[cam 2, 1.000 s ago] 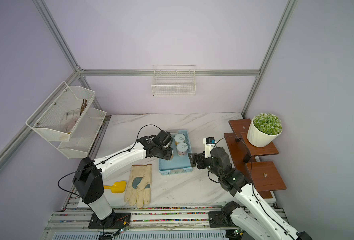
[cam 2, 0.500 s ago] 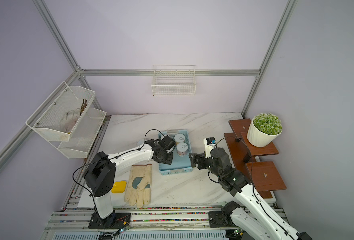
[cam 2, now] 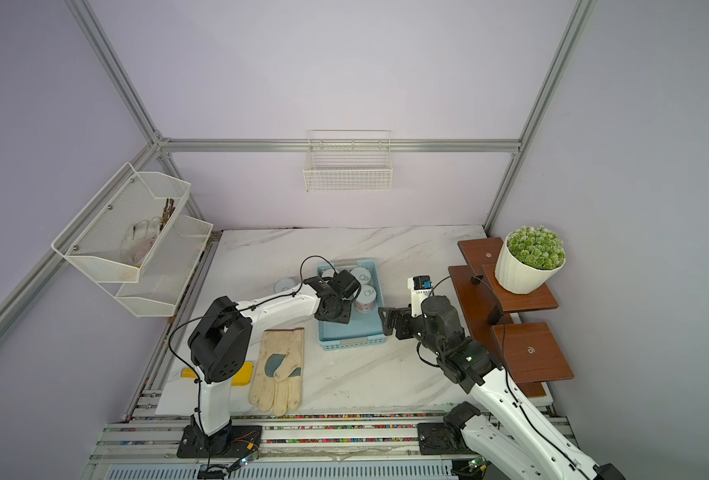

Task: Put the canned food in the basket
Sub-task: Place the canned food in the basket.

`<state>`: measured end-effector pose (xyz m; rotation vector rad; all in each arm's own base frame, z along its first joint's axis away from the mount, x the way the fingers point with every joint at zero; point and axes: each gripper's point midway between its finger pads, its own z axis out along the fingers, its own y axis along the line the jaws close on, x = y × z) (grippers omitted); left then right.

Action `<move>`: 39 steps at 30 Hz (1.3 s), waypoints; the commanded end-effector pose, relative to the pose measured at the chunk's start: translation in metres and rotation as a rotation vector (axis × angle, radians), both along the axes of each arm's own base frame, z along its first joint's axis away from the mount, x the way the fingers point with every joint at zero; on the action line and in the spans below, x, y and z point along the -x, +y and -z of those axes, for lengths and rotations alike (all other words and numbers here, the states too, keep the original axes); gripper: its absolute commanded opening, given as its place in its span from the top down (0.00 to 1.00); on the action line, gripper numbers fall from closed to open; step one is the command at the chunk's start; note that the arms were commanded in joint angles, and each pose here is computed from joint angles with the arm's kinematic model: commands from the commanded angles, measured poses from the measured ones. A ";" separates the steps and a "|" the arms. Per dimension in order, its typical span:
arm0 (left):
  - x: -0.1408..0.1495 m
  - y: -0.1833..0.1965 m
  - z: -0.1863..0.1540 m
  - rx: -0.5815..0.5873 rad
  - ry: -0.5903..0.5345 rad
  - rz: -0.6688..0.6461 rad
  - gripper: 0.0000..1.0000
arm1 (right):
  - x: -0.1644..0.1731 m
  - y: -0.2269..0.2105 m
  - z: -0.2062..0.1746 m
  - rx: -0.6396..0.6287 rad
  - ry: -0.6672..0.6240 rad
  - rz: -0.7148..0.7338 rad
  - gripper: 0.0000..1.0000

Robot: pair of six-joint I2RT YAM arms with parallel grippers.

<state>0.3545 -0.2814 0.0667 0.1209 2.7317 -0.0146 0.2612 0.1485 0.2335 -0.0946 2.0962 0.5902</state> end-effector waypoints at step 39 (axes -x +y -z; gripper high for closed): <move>0.045 0.032 -0.180 0.506 -0.511 0.254 0.00 | -0.007 0.002 -0.006 -0.003 0.004 -0.004 0.01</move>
